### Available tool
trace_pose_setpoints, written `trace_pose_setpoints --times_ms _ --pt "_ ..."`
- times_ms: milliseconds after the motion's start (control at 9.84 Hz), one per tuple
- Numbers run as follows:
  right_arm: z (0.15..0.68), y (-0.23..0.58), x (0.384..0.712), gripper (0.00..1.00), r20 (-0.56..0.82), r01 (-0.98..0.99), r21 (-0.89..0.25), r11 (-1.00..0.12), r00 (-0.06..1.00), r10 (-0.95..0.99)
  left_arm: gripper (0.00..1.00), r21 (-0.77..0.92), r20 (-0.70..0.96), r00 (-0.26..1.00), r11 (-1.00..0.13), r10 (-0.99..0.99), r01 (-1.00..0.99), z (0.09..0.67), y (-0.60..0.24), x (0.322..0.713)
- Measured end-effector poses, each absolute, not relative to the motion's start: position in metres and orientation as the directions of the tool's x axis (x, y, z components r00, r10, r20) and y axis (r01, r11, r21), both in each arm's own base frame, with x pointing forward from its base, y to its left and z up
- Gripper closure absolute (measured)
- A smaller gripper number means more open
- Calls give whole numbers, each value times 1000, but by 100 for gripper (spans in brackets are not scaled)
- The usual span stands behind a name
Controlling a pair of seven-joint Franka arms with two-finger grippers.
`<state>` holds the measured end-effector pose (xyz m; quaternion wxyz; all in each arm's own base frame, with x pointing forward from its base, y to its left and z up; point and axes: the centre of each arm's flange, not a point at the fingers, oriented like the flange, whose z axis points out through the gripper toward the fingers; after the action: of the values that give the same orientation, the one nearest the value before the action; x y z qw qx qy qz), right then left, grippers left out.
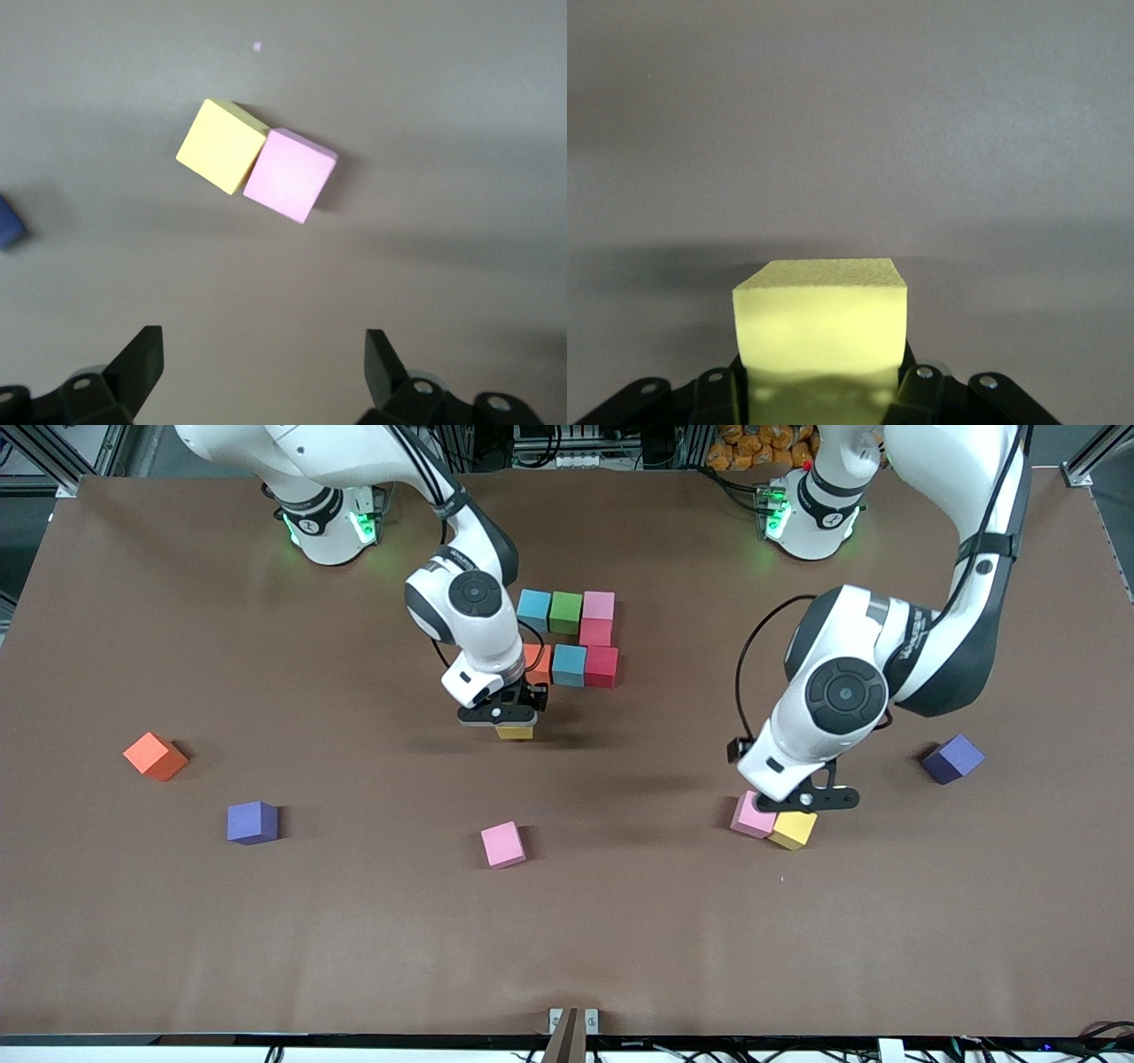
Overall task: Form number 2 with 11 blocks
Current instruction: 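Carry the yellow cube to the stack while the left gripper reaches pink, then lower the open left gripper over the pink cube beside the yellow cube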
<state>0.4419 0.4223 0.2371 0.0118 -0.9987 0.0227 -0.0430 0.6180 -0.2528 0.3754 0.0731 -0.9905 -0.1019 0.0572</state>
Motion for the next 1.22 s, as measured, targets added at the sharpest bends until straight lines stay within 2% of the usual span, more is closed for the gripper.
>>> trace_pose_setpoints --times_ms 305,508,915,1219 --pt "228 425 431 43 79 -77 -18 -997 994 -78 0 -131 -19 844 -838 536 529 347 -257 631" --pt "219 423 428 43 80 -85 -27 -996 993 -87 0 -68 23 727 -725 686 686 328 -252 646" --pt "198 423 424 43 75 -104 -38 -994 991 -107 0 -42 17 458 -457 889 888 304 -238 656" --pt "198 425 423 43 75 -110 -41 -993 991 -113 0 -55 7 378 -377 926 925 284 -231 653"
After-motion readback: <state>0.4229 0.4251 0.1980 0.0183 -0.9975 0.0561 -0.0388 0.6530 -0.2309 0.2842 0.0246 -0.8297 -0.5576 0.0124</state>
